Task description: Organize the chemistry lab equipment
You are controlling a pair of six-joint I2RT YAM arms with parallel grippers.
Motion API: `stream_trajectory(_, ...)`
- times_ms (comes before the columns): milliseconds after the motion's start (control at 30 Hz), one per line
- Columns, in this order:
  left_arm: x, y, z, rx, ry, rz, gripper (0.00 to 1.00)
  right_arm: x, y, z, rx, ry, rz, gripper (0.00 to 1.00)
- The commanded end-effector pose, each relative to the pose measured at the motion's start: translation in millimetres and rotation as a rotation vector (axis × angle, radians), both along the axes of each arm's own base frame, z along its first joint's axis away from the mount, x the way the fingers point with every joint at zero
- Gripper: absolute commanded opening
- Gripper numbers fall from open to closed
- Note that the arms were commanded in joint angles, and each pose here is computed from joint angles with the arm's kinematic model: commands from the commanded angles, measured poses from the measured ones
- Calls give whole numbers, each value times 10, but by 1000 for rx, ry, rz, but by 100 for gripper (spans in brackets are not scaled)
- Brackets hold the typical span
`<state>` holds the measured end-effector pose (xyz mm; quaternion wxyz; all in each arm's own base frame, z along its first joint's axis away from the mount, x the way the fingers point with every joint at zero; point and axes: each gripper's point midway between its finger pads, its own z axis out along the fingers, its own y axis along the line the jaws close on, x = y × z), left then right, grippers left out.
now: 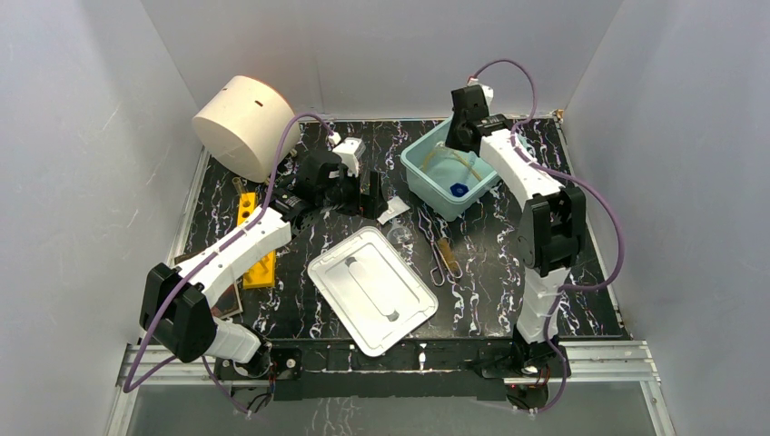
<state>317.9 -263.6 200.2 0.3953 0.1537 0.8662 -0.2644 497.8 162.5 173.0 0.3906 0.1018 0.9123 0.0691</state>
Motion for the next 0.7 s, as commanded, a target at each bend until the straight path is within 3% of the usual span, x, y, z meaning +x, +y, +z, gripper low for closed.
stream_trajectory(0, 2, 114, 13, 21, -11, 30, 98, 245, -442, 65, -131, -42, -141, 0)
stream_trajectory(667, 181, 211, -213, 101, 31, 72, 98, 1062, -757, -508, -158, 4, -189, 0)
